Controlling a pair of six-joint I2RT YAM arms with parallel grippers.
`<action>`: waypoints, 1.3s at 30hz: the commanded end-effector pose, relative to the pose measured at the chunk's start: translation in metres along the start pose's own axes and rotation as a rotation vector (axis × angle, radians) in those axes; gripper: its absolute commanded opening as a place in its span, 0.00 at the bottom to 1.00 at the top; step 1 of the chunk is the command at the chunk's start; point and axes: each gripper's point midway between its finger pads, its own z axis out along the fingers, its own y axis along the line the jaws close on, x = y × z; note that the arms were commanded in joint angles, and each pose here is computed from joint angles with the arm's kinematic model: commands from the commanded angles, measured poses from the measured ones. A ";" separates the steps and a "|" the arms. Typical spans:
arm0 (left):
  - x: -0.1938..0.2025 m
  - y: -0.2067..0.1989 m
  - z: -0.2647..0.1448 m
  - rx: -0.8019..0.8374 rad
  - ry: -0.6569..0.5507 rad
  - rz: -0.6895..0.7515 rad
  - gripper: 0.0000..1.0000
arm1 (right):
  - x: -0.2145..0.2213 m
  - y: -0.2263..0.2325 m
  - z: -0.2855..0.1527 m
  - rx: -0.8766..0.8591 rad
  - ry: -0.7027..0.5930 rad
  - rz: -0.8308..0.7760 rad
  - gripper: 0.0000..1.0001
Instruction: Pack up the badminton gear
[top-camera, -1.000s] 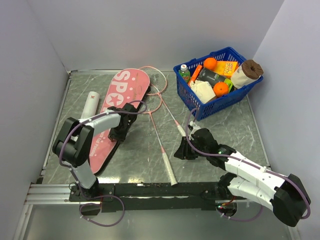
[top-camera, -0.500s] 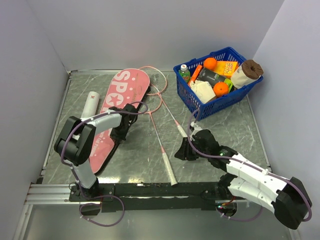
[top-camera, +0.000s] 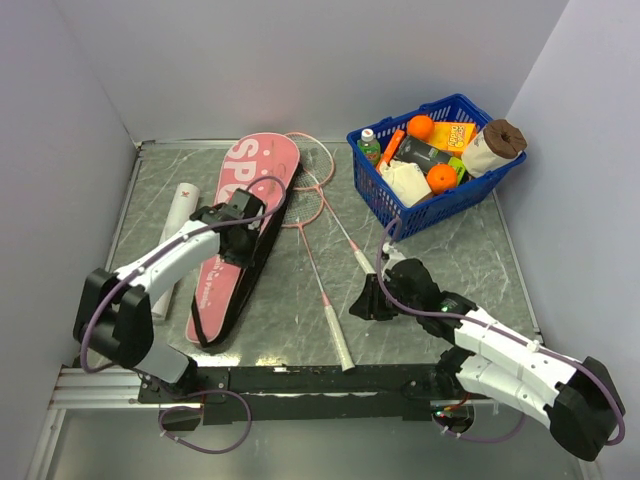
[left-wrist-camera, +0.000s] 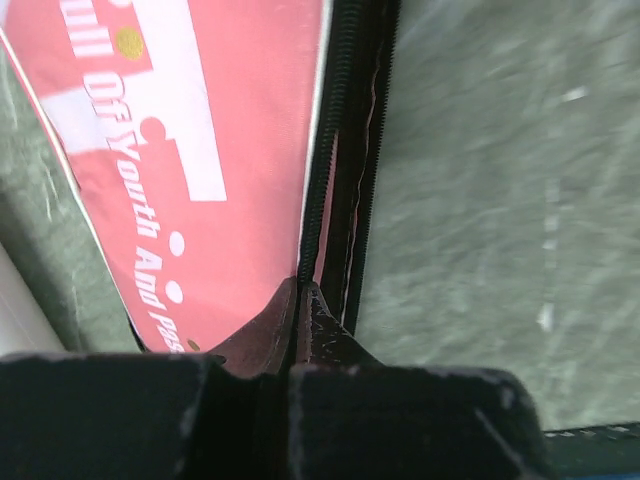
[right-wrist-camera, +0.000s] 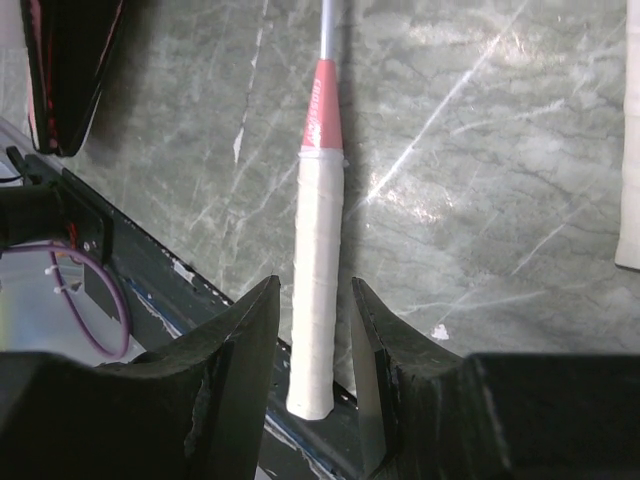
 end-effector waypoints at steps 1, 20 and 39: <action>-0.026 -0.022 -0.026 0.136 -0.112 -0.029 0.01 | -0.035 0.021 -0.008 -0.022 -0.082 -0.038 0.42; -0.044 -0.037 -0.066 0.302 -0.392 -0.074 0.01 | -0.162 -0.020 0.084 0.334 -0.073 -0.307 0.48; -0.044 -0.030 -0.083 0.307 -0.516 -0.147 0.01 | -0.227 -0.082 0.167 0.438 0.077 -0.317 0.46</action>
